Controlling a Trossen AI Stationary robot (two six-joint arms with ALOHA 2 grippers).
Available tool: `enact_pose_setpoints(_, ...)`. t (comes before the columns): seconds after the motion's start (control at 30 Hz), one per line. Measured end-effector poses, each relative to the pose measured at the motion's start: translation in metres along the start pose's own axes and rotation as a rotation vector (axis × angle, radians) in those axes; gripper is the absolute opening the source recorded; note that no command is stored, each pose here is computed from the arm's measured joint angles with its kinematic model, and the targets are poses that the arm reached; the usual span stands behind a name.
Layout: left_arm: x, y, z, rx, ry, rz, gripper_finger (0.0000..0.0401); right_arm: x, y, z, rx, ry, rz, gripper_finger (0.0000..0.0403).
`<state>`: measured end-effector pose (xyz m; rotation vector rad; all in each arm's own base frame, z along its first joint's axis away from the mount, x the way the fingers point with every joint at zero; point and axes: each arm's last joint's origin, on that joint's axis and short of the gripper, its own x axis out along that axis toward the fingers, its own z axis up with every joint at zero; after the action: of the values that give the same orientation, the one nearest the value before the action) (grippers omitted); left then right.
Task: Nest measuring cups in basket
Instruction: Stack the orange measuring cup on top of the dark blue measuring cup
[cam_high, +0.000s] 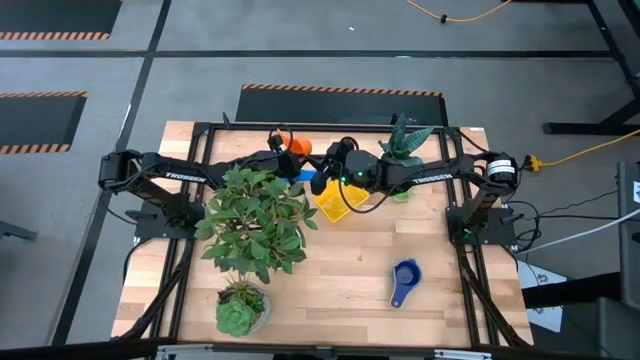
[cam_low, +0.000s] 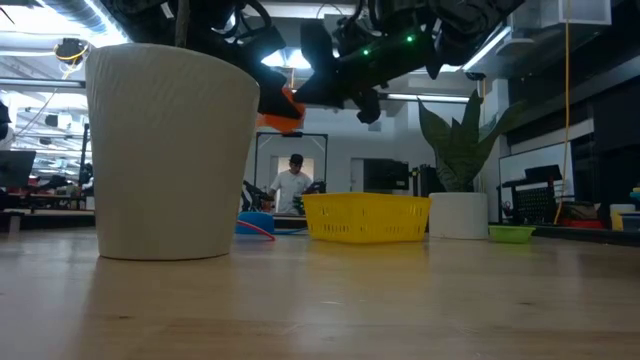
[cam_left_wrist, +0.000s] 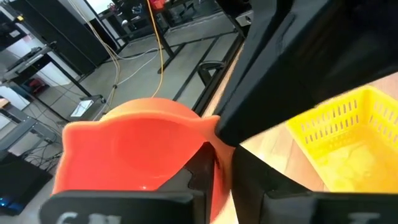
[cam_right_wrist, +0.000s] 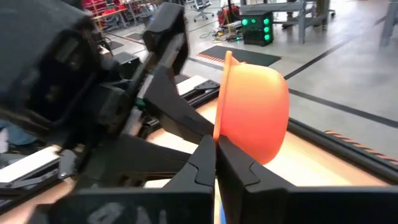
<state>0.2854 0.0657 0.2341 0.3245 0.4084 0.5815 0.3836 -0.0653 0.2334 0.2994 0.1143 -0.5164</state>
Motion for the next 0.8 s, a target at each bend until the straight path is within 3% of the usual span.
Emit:
enact_pose_setpoints(0.4,0.0,0.0001,-0.0003,0.0,0.005,0.002,0.0098,-0.0003,-0.0008,0.0013,-0.078,-0.017,-0.035,0.0001)
enact_pose_setpoints(0.8,0.0001,0.0004,-0.0005,0.0,0.007,0.007,0.0099,-0.0014,-0.0009,0.0032,-0.15,-0.024,-0.051,0.0)
